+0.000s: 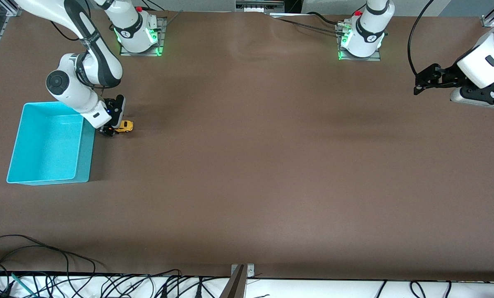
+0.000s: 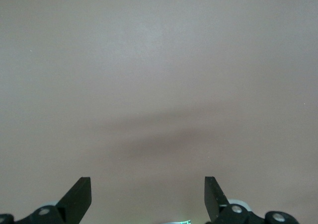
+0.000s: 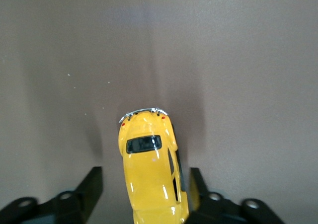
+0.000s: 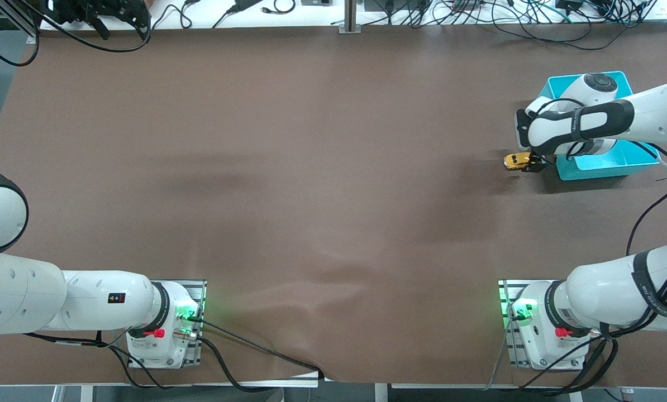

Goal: Wind up and store yellow beetle car
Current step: 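Lift the car with the right gripper and carry it over the box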

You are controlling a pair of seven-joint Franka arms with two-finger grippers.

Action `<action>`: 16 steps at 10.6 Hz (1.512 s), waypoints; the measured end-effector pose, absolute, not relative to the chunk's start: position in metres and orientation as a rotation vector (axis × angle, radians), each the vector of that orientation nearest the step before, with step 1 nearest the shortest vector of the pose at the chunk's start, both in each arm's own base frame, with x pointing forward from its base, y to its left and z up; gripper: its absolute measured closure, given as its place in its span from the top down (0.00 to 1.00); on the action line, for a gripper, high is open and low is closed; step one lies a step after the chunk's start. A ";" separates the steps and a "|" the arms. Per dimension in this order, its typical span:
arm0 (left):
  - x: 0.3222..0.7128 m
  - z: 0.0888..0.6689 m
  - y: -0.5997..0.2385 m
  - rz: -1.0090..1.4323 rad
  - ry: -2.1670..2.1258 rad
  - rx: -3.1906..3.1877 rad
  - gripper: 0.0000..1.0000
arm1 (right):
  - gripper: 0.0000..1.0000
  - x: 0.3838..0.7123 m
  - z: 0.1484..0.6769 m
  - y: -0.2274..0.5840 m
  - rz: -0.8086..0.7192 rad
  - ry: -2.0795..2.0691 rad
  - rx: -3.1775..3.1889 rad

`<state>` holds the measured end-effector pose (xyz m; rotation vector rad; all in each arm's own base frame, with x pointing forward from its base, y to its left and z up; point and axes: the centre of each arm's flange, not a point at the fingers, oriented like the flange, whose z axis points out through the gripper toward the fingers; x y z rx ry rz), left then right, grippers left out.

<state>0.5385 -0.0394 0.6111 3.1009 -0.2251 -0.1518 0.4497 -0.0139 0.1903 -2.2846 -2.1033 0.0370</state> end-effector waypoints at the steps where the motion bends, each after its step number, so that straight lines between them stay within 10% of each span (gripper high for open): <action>1: 0.538 0.611 -0.039 -0.152 -0.225 3.101 1.00 | 0.56 0.450 0.190 -0.014 0.034 -2.122 -2.268; 2: 0.538 0.611 -0.039 -0.152 -0.225 3.101 1.00 | 0.45 0.450 0.191 -0.014 0.029 -2.142 -2.254; 16: 0.538 0.611 -0.039 -0.154 -0.225 3.101 1.00 | 0.45 0.517 0.369 -0.047 0.109 -2.457 -1.789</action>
